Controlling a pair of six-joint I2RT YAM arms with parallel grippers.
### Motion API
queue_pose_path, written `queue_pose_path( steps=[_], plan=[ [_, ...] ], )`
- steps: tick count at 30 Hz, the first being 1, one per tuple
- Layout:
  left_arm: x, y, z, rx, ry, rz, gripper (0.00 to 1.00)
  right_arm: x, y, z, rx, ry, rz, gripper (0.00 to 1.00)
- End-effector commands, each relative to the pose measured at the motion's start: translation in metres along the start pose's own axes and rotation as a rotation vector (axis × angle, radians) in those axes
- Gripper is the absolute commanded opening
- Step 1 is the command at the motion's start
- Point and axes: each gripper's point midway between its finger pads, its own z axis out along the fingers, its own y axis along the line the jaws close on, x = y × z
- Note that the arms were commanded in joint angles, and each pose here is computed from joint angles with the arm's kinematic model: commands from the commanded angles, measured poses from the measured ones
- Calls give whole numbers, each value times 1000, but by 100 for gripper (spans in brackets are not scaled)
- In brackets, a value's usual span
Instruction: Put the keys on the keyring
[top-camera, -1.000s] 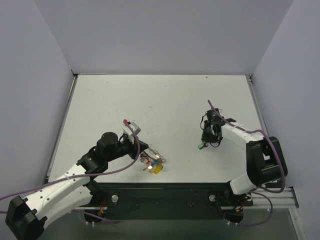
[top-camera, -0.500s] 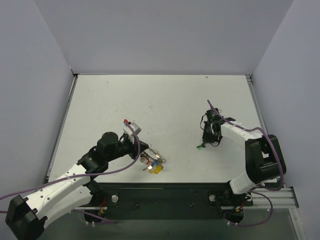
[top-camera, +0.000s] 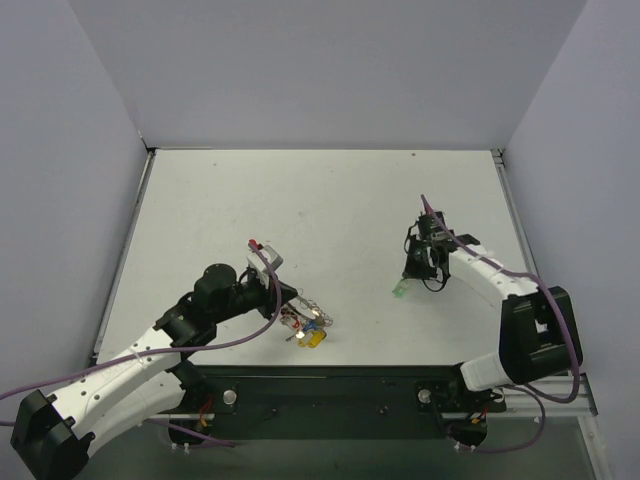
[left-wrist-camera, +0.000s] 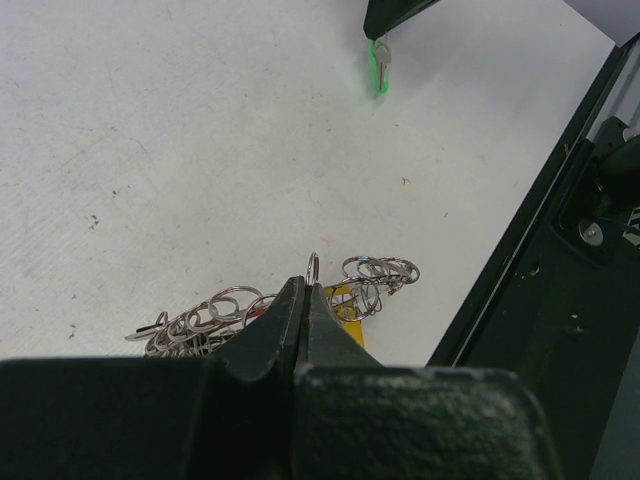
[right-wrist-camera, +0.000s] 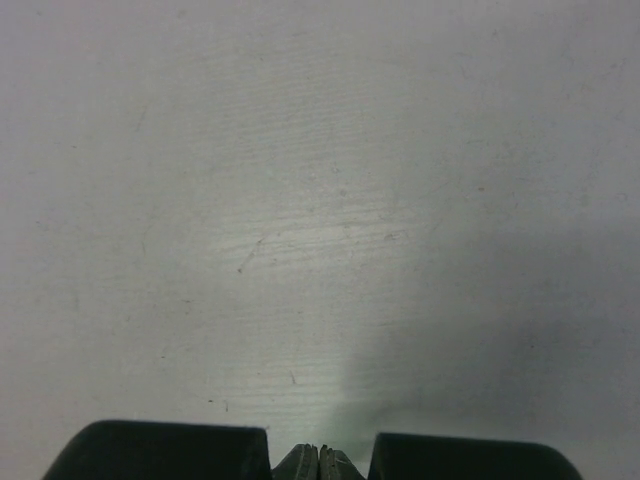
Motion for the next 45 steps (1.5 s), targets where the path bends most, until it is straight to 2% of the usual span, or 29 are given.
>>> queue_pose_path(
  steps=[1,7,14,17,19,22,25,29,39,41,45],
  plan=[
    [-30,-16,-1,71,-87,47,0,-25,26,-28,-119,-108,-13,0],
    [-31,-21,-1,102,-92,53,0,-42,52,-56,-230,-265,-54,0],
    [-35,-29,1,146,-104,64,0,-40,103,-91,-419,-477,-282,0],
    [-37,-35,1,183,-108,70,0,-46,125,-110,-548,-577,-326,0],
    [-38,-40,2,215,-112,76,0,-40,131,-114,-608,-594,-342,0],
    [-40,-47,3,254,-117,86,0,-45,145,-131,-719,-690,-332,0],
    [-42,-51,4,281,-111,92,0,-47,149,-141,-779,-738,-281,0],
    [-42,-57,4,318,-103,104,0,-52,148,-142,-778,-722,-196,0],
    [-38,-60,8,340,-90,110,0,-52,164,-165,-838,-788,-229,0],
    [-39,-60,9,338,-92,110,0,-53,165,-165,-813,-760,-200,0],
    [-39,-60,11,336,-90,110,0,-43,177,-161,-822,-692,-238,0]
  ],
)
